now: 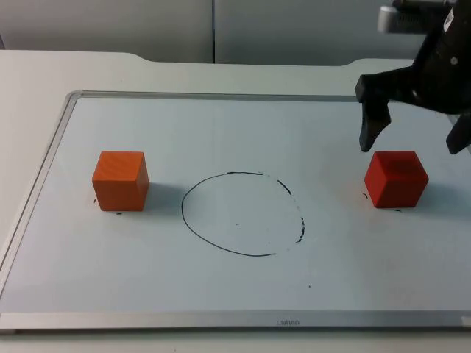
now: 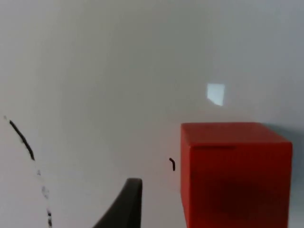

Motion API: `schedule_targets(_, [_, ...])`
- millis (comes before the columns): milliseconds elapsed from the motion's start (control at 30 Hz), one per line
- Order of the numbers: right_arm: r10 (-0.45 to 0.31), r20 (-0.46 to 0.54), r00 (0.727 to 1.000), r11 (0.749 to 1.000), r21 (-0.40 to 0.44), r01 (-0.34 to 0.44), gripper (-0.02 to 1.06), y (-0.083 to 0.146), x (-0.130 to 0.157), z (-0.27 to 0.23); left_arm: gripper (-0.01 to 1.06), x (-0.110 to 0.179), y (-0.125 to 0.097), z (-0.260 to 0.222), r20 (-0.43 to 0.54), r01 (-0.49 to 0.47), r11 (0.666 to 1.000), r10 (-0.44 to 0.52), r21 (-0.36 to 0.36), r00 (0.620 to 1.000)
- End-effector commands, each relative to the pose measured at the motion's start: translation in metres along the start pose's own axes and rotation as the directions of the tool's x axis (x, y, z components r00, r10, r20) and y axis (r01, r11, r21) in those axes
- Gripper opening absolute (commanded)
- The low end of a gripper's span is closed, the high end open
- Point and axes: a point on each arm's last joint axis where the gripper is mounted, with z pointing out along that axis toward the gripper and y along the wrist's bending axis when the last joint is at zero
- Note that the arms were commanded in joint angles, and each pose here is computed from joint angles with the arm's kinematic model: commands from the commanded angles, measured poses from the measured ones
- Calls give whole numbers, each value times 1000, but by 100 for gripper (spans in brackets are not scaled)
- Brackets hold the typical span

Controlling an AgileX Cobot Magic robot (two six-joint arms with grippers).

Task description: Pick up one cube with the left hand and another cube with the right hand. First place the cube in the right hand at the target position, then stack the cube in the left hand on top.

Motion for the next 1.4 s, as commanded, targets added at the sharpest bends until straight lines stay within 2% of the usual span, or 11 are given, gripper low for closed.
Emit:
schedule_targets(0, [10, -8, 1000, 1000, -7, -10, 98, 2, 1, 9, 99, 1, 0, 0, 5, 0, 1000, 0, -3, 1000])
schedule_targets(200, [31, -86, 996, 999, -12, -32, 98, 5, 6, 40, 99, 1, 0, 0, 5, 0, 1000, 0, -3, 1000])
schedule_targets(433, [42, -58, 997, 999, -25, -44, 90, 6, 3, 48, 99, 1, 0, 0, 5, 0, 1000, 0, -3, 1000])
schedule_targets(600, [66, -54, 996, 997, -24, -68, 68, 6, 3, 48, 99, 1, 0, 0, 5, 0, 1000, 0, -3, 1000])
schedule_targets(700, [78, -51, 996, 997, -9, -79, 47, 5, 3, 48, 99, 1, 0, 0, 5, 0, 1000, 0, -3, 1000])
schedule_targets(733, [78, -51, 996, 997, -9, -79, 47, 5, 3, 48, 99, 1, 0, 0, 5, 0, 1000, 0, -3, 1000])
schedule_targets(833, [43, -48, 998, 999, 11, -43, 11, 3, 3, 46, 99, 1, 0, 0, 5, 0, 1000, 0, -3, 1000])
schedule_targets(867, [43, -48, 998, 999, 11, -43, 11, 3, 3, 46, 99, 1, 0, 0, 5, 0, 1000, 0, -3, 1000])
schedule_targets(900, [18, -44, 999, 1000, 10, -18, 0, 3, 2, 44, 99, 1, 0, 0, 5, 0, 1000, 0, -3, 1000])
schedule_targets(1167, [-106, 29, 994, 994, 28, 105, 0, -3, 0, -17, 99, 1, 0, 0, 5, 0, 1000, 0, -3, 1000])
schedule_targets(1367, [-194, 181, 964, 980, 68, 185, 0, -14, 13, -111, 99, 1, 0, 0, 5, 0, 1000, 0, -3, 1000])
